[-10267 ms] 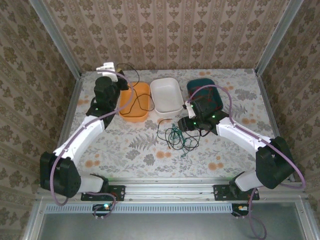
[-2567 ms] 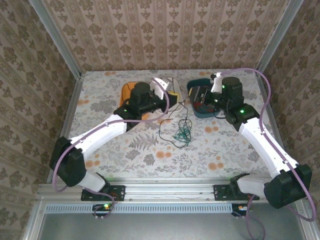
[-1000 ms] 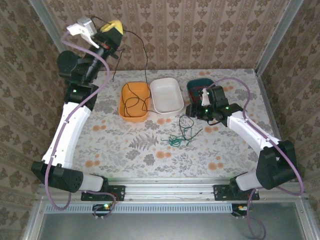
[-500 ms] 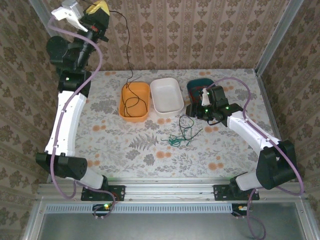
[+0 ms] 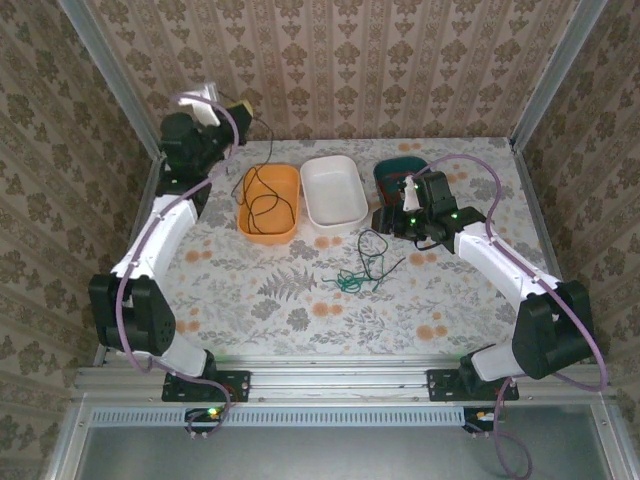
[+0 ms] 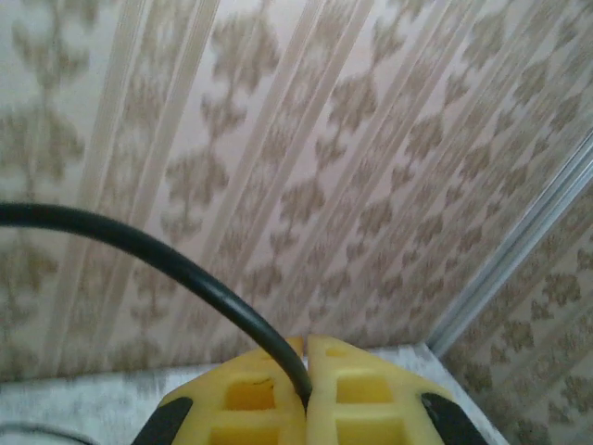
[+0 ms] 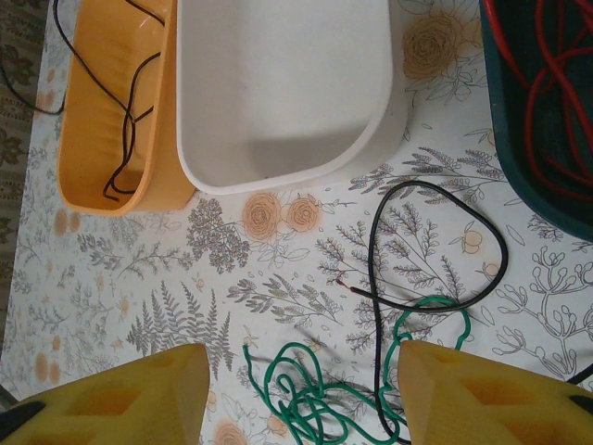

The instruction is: Untangle the cables

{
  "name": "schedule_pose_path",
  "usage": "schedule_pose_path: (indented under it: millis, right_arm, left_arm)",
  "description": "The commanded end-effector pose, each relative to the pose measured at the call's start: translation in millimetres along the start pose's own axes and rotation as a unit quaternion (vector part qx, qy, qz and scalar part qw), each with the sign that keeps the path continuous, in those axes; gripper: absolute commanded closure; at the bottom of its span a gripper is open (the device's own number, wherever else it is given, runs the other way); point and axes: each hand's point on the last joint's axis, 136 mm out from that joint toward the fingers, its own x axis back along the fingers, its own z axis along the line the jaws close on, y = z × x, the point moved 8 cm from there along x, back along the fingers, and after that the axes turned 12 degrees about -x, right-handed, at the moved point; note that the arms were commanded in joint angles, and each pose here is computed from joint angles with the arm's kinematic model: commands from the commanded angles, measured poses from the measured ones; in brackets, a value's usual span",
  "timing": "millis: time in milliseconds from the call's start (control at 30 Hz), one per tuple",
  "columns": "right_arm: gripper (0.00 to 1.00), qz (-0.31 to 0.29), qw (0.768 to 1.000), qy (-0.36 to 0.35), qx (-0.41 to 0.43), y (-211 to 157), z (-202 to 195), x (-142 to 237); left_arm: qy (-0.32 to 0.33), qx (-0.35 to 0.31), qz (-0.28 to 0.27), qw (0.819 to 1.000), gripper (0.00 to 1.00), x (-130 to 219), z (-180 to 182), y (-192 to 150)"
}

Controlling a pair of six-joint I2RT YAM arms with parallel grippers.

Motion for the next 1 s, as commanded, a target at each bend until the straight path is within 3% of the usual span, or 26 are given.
schedule_pose_path:
  millis: [0,133,267,400,533,667,767,867,967]
  right_arm:
    - [0.42,-0.010,1.000,-0.002,0.007,0.2,0.2,5.6]
    - [0.42,-0.009,1.000,-0.003,0.007,0.1,-0.6,4.6]
    - [0.43,-0.008,1.000,-0.001,0.007,0.3,0.4,5.4]
    - [0.43,-0.008,1.000,0.005,0.009,0.9,2.0,6.0]
    - [0.43,-0.004,1.000,0.009,0.010,-1.1,1.7,4.8]
    - [0.43,-0.002,1.000,0.010,0.011,-2.2,1.1,4.3]
    - [0.43,-0.001,1.000,0.009,0.012,-2.6,0.5,3.8]
    - [0.43,-0.013,1.000,0.017,0.018,-2.2,4.2,12.2]
    - [0.43,-0.014,1.000,0.014,0.020,-2.3,3.6,13.1]
  left_arm:
    - [-0.035,0.039,-0.015,0.999,1.00,7.0,-10.2,-9.9]
    - [-0.043,0.055,0.023,0.997,1.00,7.6,-15.5,-46.6]
    - [-0.045,0.026,0.017,0.999,1.00,11.2,-26.0,-35.7]
    - [-0.004,-0.039,-0.017,0.999,1.00,20.6,-30.0,7.3]
    - [0.046,-0.125,-0.075,0.988,1.00,34.8,-38.6,66.8]
    - [0.115,-0.208,-0.137,0.962,1.00,48.0,-49.7,125.1]
    - [0.173,-0.263,-0.186,0.931,1.00,57.0,-61.9,160.1]
    - [0.176,-0.294,-0.221,0.913,1.00,59.7,-77.4,180.9]
    - [0.142,-0.281,-0.232,0.920,1.00,55.3,-86.1,186.0]
